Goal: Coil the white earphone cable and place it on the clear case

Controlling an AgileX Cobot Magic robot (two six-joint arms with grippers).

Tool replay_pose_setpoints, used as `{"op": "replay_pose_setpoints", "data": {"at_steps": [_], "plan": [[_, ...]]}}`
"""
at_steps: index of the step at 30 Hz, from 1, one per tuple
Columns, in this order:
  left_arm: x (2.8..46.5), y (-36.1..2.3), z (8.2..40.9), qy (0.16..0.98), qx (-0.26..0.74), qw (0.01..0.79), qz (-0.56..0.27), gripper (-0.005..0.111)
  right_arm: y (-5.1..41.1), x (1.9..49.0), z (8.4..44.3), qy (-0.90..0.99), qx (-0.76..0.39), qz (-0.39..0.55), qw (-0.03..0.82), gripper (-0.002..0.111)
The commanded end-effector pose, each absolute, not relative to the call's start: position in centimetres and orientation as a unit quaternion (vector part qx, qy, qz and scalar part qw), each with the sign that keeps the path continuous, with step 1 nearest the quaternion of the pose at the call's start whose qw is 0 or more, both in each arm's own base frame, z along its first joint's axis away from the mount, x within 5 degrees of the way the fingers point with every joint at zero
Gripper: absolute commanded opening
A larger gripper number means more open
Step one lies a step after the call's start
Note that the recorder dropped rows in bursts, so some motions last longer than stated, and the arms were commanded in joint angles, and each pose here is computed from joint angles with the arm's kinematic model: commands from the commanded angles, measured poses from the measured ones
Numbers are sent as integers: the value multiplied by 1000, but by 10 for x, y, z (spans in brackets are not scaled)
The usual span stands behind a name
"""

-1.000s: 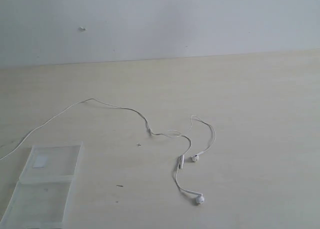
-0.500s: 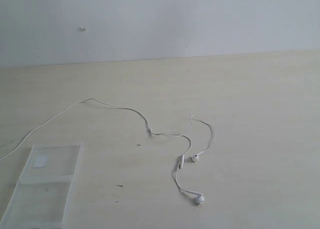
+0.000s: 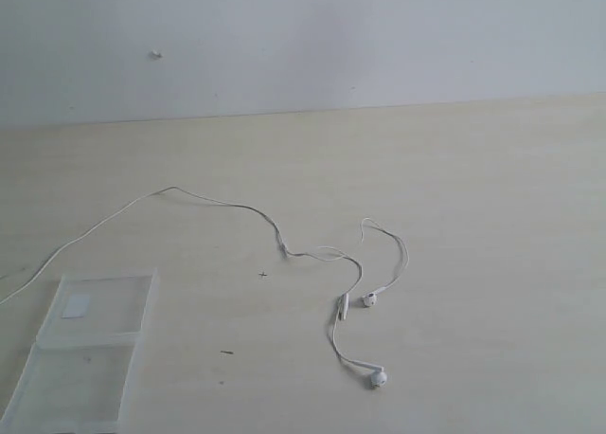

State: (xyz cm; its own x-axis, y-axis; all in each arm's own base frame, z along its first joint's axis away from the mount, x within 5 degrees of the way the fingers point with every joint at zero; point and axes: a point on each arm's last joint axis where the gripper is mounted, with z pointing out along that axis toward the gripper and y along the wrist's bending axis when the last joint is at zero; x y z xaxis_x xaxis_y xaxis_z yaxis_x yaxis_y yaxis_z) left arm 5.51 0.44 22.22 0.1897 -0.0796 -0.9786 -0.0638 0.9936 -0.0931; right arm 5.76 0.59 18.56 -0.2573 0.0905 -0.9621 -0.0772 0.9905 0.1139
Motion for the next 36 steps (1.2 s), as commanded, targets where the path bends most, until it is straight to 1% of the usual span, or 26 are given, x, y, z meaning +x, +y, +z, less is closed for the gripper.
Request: {"op": "replay_pose_setpoints", "data": {"at_steps": [1, 2, 3, 6, 8, 9, 11, 13, 14, 19, 21, 22, 23, 24, 25, 26, 27, 28, 29, 30, 34, 36], "plan": [[48, 4, 242, 533, -111, 832, -105, 0, 6, 57, 185, 787, 6, 68, 614, 21], [47, 3, 246, 512, -117, 842, -124, 0, 6, 57, 185, 787, 6, 68, 614, 21], [47, 3, 245, 515, -123, 838, -131, 0, 6, 57, 185, 787, 6, 68, 614, 21], [49, 4, 248, 568, -165, 791, -160, 0, 6, 57, 185, 787, 6, 68, 614, 21], [48, 4, 259, 604, -173, 763, -150, 0, 6, 57, 185, 787, 6, 68, 614, 21], [50, 4, 270, 617, -174, 753, -144, 0, 6, 57, 185, 787, 6, 68, 614, 21], [55, 5, 280, 633, -178, 740, -142, 0, 6, 57, 185, 787, 6, 68, 614, 21], [65, 5, 290, 658, -184, 717, -139, 0, 6, 57, 185, 787, 6, 68, 614, 21], [81, 7, 296, 690, -191, 686, -131, 0, 6, 57, 185, 787, 6, 68, 614, 21], [127, 11, 314, 776, -185, 596, -90, 0, 6, 57, 185, 787, 6, 68, 614, 21], [163, 12, 319, 840, -158, 516, -58, 0, 6, 57, 185, 787, 6, 68, 614, 21], [175, 12, 321, 856, -143, 493, -53, 0, 6, 57, 185, 787, 6, 68, 614, 21], [199, 12, 324, 882, -92, 462, -37, 0, 6, 57, 185, 787, 6, 68, 614, 21], [211, 11, 326, 891, -67, 448, -32, 0, 6, 57, 185, 787, 6, 68, 614, 21], [232, 8, 327, 910, -51, 407, -54, 0, 6, 57, 185, 787, 6, 68, 614, 21], [240, 7, 329, 914, -47, 398, -61, 0, 6, 57, 185, 787, 6, 68, 614, 21], [258, 6, 326, 926, -21, 371, -65, 0, 6, 57, 185, 787, 6, 68, 614, 21], [265, 6, 323, 932, -4, 356, -64, 0, 6, 57, 185, 787, 6, 68, 614, 21], [277, 6, 321, 939, 46, 337, -49, 0, 6, 57, 185, 787, 6, 68, 614, 21], [286, 7, 319, 942, 64, 327, -45, 0, 6, 57, 185, 787, 6, 68, 614, 21], [307, 6, 319, 936, 131, 326, -37, 0, 6, 57, 185, 787, 6, 68, 614, 21], [330, 7, 316, 934, 139, 327, -39, 0, 6, 57, 185, 787, 6, 68, 614, 21]]}}
